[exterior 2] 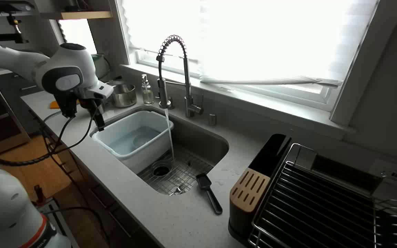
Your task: Pour the contents of the black spoon into the sink
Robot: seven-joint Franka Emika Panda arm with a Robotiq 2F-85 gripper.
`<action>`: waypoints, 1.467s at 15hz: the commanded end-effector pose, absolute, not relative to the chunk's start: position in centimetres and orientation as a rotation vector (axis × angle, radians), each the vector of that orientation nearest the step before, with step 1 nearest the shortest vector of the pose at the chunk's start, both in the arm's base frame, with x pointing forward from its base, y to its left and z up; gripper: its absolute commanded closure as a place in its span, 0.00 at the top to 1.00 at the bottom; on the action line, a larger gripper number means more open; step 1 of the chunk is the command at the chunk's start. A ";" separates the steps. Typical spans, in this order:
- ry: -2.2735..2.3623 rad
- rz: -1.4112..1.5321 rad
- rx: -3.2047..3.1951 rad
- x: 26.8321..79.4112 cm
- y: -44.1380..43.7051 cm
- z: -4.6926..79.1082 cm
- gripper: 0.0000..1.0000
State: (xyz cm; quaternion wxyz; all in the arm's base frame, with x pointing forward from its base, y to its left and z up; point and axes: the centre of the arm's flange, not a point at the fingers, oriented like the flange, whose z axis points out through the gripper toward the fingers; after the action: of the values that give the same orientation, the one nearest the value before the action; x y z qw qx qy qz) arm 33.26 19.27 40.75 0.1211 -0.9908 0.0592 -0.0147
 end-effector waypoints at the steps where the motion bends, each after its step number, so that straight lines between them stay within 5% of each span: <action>1: 0.173 -0.043 -2.893 33.3 19.3 40.7 1.00; 11: 0.173 -0.043 -2.893 33.3 19.3 40.7 1.00; 22: 0.943 -0.261 -2.836 33.6 4.4 42.1 1.00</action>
State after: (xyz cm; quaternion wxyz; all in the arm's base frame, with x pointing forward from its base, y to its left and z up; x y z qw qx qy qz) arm 34.93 8.01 41.31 0.0793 -0.9632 0.2511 -0.0531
